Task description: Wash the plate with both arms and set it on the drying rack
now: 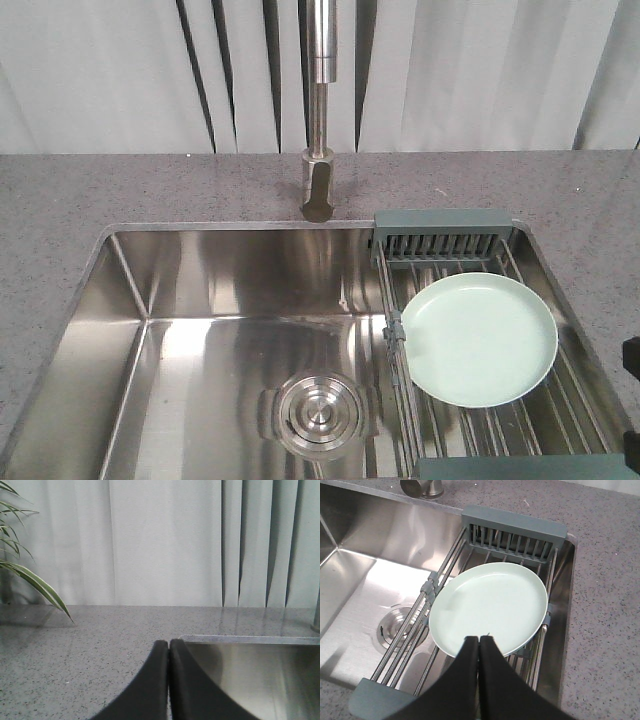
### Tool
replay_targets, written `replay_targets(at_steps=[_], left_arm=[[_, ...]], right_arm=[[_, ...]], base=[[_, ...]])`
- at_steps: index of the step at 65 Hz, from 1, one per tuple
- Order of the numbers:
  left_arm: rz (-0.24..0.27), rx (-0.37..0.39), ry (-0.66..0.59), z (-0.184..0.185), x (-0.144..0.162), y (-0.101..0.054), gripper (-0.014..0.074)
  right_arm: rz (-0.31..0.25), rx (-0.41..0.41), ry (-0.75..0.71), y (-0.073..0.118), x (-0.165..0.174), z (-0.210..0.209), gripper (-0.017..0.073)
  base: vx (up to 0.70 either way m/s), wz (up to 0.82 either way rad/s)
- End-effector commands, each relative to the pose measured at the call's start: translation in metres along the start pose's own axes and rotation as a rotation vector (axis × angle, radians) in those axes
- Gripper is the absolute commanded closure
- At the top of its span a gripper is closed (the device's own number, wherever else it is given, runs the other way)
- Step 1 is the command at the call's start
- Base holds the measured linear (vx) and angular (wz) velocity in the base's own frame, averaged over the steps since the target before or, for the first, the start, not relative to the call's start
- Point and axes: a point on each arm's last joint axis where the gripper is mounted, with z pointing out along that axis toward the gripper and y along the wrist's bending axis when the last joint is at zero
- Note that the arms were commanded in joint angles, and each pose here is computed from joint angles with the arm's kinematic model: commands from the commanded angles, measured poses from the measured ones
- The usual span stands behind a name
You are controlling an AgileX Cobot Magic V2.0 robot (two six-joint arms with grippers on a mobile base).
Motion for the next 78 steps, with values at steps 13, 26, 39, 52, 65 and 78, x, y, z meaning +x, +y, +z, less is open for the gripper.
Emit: replay_targets(at_steps=[13,26,39,52,65,78], left_arm=[[-0.005,0.001,-0.108,-0.002,-0.016,0.0,0.06],[-0.005,0.001,-0.108,-0.002,-0.016,0.0,0.06],[-0.005,0.001,-0.108,-0.002,-0.016,0.0,0.06],[-0.005,0.001,-0.108,-0.002,-0.016,0.0,0.06],[-0.005,0.001,-0.108,-0.002,-0.016,0.0,0.06],[-0.005,0.001,-0.107,-0.002,-0.015,0.0,0.06]], right_arm=[[-0.007,0.014,-0.09,-0.001,-0.013,-0.005,0.0568],[-0.021,0.036,-0.118,-0.003,-0.011,-0.01,0.0567],[0.025,0.222,-0.336,-0.016,0.027,-0.011,0.0567],[0.034,0.348,-0.582,-0.017,0.071,-0.006,0.0567],[0.028,0.375,-0.648,-0.016,0.102,0.007,0.0566],[0.026,0.377,-0.66,-0.015,0.117,0.015,0.0566]], base=[[0.0,0.0],[0.0,0.0],[0.0,0.0],[0.0,0.0],[0.0,0.0],[0.0,0.0]])
